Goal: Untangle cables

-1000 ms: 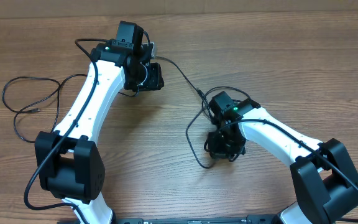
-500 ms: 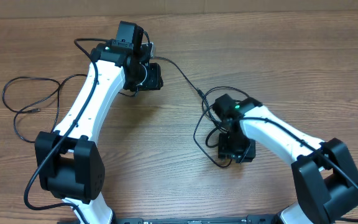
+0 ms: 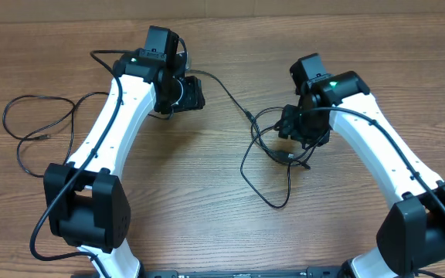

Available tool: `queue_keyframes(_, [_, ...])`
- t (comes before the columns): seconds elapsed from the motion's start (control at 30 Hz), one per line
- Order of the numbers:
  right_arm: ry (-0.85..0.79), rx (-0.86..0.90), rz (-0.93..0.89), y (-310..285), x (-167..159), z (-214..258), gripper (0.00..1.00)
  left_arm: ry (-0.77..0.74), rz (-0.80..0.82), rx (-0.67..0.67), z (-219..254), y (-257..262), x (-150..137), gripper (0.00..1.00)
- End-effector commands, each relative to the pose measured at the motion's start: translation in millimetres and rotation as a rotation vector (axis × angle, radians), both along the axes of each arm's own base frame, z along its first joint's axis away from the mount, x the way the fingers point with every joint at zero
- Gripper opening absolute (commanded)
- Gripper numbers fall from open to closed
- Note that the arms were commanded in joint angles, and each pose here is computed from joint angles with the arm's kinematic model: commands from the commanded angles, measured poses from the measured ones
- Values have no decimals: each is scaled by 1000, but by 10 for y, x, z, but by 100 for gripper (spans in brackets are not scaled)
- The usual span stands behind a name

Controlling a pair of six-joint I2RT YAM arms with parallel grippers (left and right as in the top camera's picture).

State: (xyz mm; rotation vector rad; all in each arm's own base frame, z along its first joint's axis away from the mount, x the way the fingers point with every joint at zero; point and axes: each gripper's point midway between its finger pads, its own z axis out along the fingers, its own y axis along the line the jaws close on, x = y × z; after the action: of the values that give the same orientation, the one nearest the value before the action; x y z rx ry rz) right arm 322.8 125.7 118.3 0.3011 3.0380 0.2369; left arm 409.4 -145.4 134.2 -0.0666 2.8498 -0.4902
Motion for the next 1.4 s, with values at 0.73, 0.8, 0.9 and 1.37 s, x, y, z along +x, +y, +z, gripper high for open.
queue_keyframes(0.73, [278, -114, -173, -738, -721, -1219, 30, 55, -179, -4, -599, -1438, -378, 45])
queue_keyframes(0.8, [291, -138, -172, -781, -767, -1223, 27, 33, -190, 22, -606, -1487, -399, 43])
queue_keyframes(0.9, [318, -247, -185, -975, -866, -1199, 27, 12, -205, 44, -609, -1552, -429, 35])
queue_keyframes(1.37, [67, -174, -466, -1399, -176, -1260, 41, -111, -89, 153, -605, -1456, -177, 44])
